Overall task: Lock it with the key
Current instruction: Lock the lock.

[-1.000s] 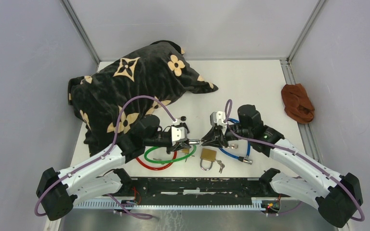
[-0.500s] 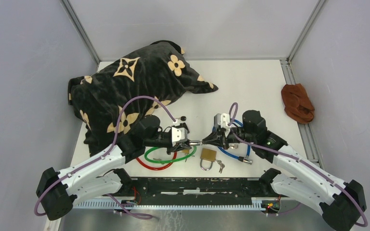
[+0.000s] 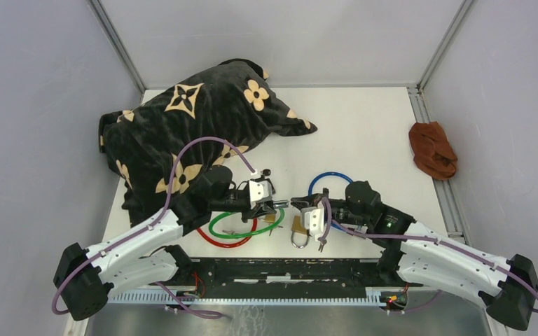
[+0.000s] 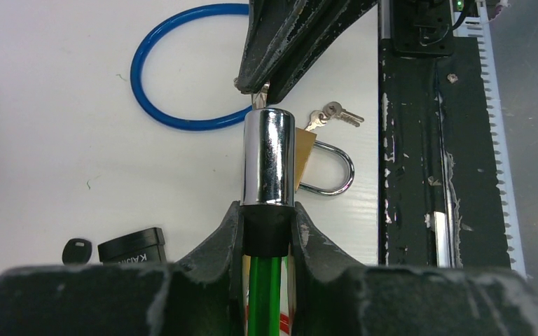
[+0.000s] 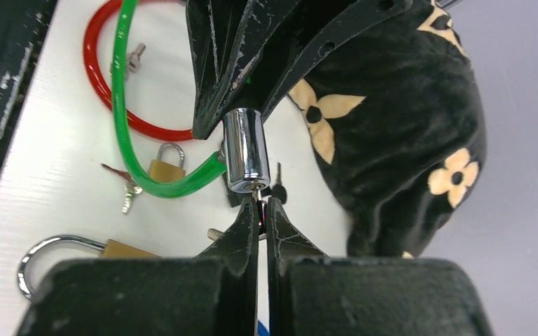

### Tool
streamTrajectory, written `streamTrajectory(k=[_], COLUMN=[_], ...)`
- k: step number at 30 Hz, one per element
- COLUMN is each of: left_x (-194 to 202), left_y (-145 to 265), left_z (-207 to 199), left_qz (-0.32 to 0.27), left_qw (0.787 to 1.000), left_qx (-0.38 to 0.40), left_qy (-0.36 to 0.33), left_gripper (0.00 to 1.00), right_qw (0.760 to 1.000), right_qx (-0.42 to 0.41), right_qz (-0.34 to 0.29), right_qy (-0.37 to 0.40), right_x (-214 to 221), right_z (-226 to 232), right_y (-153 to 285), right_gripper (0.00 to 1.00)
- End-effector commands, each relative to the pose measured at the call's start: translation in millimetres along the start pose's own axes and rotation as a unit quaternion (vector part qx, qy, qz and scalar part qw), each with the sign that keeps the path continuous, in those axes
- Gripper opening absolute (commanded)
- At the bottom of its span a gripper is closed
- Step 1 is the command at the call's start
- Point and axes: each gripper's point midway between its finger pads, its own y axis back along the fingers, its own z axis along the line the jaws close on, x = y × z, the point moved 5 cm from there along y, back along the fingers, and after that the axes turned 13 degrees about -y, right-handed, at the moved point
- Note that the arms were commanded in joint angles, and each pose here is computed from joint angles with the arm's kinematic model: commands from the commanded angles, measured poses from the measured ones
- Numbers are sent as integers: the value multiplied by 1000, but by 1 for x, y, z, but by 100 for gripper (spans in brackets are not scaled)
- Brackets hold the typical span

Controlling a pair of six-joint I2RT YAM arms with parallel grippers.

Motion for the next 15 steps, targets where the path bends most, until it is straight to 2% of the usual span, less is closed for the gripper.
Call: streamTrajectory(k=[1, 3, 9, 15], left_x=[-8, -9, -8, -5], left_y=[-4, -5, -5, -2], left_z=[-15, -14, -8, -3], left_qz=[-18, -23, -24, -16], left_qw=[998, 998, 999, 998], left_qx=[45, 41, 30, 17], left_qy=[47, 41, -5, -64], left_gripper=[2, 2, 2, 2], right_qw=[995, 996, 992, 991], right_qx=[21, -9, -120, -129], right_qz=[-8, -32, -29, -5], right_qy=[93, 79, 2, -38], right_x=[-14, -23, -34, -25], right_z=[-13, -8, 7, 2], right_y=[-8, -14, -28, -29], right_gripper=[0, 0, 0, 0])
